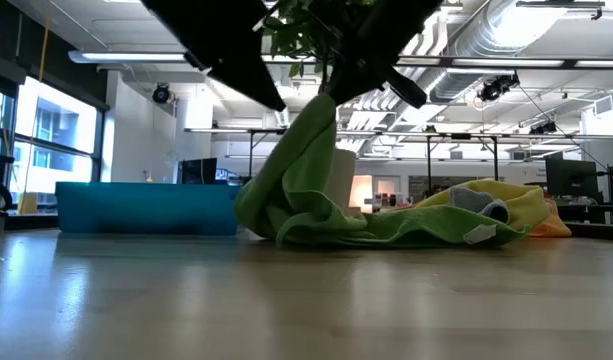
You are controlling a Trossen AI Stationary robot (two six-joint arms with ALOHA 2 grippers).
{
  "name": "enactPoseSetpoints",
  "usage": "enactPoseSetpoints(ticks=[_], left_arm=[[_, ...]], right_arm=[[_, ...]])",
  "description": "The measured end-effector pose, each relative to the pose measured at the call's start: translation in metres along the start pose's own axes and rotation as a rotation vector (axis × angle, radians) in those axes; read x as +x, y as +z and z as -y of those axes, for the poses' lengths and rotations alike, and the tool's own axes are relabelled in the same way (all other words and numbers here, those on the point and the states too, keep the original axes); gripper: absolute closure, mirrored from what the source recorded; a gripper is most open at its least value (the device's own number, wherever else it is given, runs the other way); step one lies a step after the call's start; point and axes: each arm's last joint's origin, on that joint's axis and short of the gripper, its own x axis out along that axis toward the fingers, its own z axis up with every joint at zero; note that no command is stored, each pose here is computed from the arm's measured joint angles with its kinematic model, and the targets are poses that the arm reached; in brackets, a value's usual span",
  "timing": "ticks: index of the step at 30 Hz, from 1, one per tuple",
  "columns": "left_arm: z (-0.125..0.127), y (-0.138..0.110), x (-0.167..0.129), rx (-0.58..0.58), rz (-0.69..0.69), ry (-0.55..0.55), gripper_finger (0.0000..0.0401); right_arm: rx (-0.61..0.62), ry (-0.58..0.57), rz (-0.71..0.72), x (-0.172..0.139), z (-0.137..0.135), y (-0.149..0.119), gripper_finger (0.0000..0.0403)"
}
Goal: Fold microfiber towels
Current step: Fold the green towel
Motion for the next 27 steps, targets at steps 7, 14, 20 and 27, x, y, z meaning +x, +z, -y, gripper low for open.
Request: enactPoseSetpoints(ticks=[7, 14, 20, 27], left_arm=[[-0.004, 0.006, 0.008, 0.000, 0.025, 0.000, 0.0240], [-0.005, 0.013, 0.008, 0.035, 0.097, 0.085, 0.0240], [-0.005, 0.021, 0.008, 0.037, 0.156, 0.083, 0.0240], [-0.009, 0.020, 0.012, 0.001, 0.137, 0.089, 0.0240]], right_arm=[[0.021, 0.065, -0.051, 0.001, -0.008, -0.011, 0.0402], [0.051, 0.088, -0.060, 0.002, -0.010, -0.011, 0.0402], [0.012, 0.121, -0.085, 0.002, -0.014, -0.018, 0.0402], [-0.009, 0.149, -0.085, -0.001, -0.019, -0.023, 0.0402]])
